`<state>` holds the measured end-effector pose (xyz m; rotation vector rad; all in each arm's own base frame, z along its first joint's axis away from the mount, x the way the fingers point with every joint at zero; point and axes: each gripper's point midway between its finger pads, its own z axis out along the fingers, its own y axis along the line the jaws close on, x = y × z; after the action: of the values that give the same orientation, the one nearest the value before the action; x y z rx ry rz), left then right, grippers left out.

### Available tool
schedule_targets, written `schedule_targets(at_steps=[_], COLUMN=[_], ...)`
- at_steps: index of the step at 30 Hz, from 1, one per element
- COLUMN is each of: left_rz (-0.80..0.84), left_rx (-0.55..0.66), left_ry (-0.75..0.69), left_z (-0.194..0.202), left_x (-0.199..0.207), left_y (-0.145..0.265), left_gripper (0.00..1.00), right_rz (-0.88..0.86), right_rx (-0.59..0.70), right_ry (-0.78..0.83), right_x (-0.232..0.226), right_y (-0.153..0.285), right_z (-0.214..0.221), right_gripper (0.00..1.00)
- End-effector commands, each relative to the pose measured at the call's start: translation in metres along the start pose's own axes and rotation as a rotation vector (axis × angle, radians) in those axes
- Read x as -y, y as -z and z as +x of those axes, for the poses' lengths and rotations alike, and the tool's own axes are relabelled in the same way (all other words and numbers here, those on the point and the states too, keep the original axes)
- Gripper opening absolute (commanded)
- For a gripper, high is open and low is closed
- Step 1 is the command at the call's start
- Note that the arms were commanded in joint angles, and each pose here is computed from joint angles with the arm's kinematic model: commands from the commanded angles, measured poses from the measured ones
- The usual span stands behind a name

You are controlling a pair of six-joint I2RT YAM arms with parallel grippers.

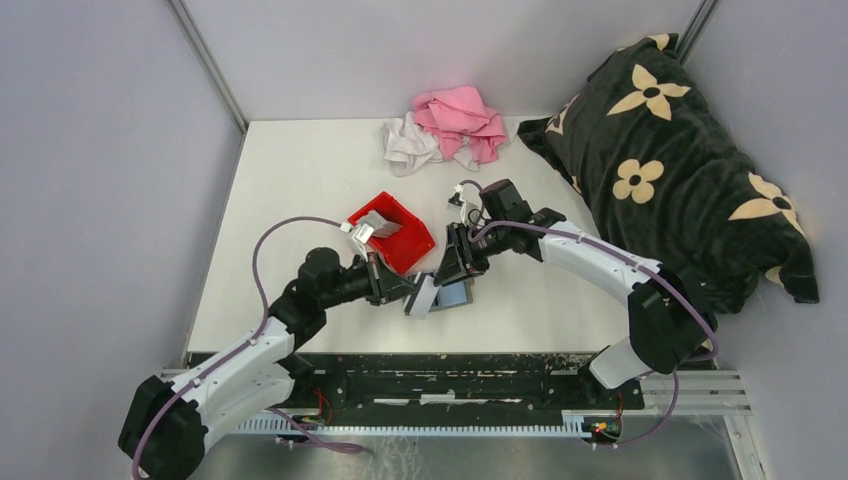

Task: Put the credit cards into the card holder
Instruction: Pick up the credit card from the storage box, then insert the credit card into the card holder.

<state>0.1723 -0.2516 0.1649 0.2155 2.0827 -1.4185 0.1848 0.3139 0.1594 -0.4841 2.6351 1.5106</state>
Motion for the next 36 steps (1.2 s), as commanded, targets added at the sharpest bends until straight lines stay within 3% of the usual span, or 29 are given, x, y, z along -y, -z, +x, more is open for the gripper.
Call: schedule_targets(at_steps=[1,7,13,15,36], left_rz=[-0.130,-0.226,-0.304,-0.330,-0.456], left_rx=[0.227,0.355,0.377,0.389,0.458], left_ry=[0.140,0.206,0.211,0.214,0.203], left_z=[-0.023,-0.019,-0.014,-0.014,-0.019], left_x=[-0.022,-0.040,-0.049,-0.053,-0.082], left_y=[-0.001,-0.010,-0.033,-0.039,-0.074], left_gripper=[0.03,0.03,0.03,0.03,0.03], right_rz=[0.133,0.323,0.450,0.485,0.754], right_rx=[0.146,0.171,0.153,0.143,0.044], right_ry=[0.129,0.139,0.135,0.146,0.112], right_x=[0.004,0.043,0.076,0.083,0.151], right_y=[0.014,0.016,0.008,0.004,-0.012], right_z=[-0.036,-0.045,-0.048,-0.049,-0.047], right_gripper=[0.43,0.43,0.21,0.19,0.03])
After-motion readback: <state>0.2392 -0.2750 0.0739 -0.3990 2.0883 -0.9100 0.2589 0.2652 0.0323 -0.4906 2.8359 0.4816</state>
